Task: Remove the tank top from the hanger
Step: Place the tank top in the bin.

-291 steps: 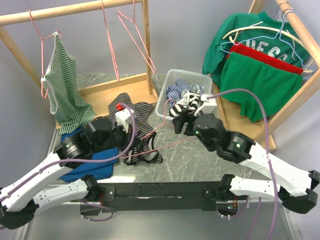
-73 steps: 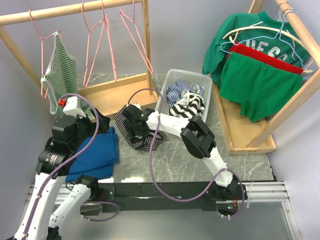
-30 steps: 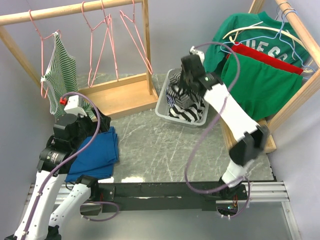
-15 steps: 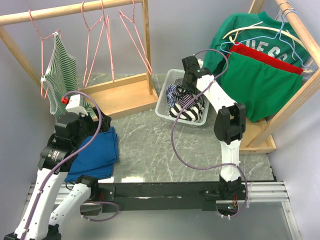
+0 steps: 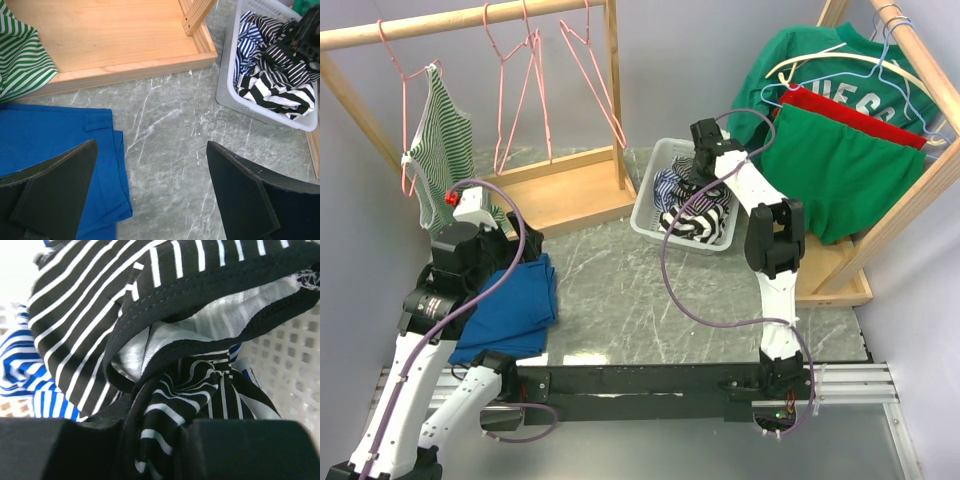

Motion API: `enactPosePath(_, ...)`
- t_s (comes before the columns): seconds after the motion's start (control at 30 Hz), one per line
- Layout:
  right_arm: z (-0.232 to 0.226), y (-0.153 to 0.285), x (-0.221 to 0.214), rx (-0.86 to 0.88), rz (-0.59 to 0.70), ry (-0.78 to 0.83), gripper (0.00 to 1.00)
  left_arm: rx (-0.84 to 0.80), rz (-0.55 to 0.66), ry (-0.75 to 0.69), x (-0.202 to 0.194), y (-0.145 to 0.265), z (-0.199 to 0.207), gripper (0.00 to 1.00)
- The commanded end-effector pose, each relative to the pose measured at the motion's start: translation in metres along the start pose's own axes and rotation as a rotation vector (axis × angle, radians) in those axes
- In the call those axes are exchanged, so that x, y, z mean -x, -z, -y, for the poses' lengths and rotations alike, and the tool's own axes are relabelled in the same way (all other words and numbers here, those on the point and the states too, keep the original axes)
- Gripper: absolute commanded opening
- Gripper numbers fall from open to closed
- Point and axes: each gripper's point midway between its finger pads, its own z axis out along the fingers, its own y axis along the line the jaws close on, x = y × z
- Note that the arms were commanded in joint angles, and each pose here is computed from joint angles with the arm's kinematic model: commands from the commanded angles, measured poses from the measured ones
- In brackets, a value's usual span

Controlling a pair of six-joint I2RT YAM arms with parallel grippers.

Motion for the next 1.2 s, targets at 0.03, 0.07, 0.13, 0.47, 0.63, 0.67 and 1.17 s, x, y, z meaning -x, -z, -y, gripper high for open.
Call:
enactPosePath(0.03, 0.011, 0.010, 0.001, -0.015, 0.000, 0.024, 0.42, -0.033, 0.075, -0.006, 0.029, 0.012, 0.011, 0.96)
enactPosePath(0.07, 0.014, 0.022, 0.003, -0.027, 0.020, 0.018, 0.47, -0.029, 0.078, -0.007, 0.030, 0.012, 0.011, 0.96)
enactPosePath(0.13, 0.015, 0.038, 0.010, -0.011, 0.069, 0.011, 0.74, -0.028, 0.083, -0.009, 0.033, 0.016, 0.011, 0.96)
enactPosePath(0.47, -0.021, 0.154, 0.027, 0.294, 0.240, 0.105, 0.98, -0.003, 0.145, -0.012, 0.058, 0.030, 0.011, 0.96)
enactPosePath(0.63, -0.035, 0.190, -0.011, 0.392, 0.224, 0.157, 0.99, 0.043, 0.184, -0.015, 0.075, 0.039, 0.007, 0.96)
enactPosePath(0.67, -0.038, 0.195, -0.022, 0.408, 0.220, 0.168, 0.99, 0.048, 0.201, -0.020, 0.081, 0.044, 0.007, 0.96)
enactPosePath(1.17, -0.081, 0.291, -0.202, 0.739, 0.082, 0.284, 1.00, 0.278, 0.360, -0.195, 0.182, 0.066, -0.005, 0.96)
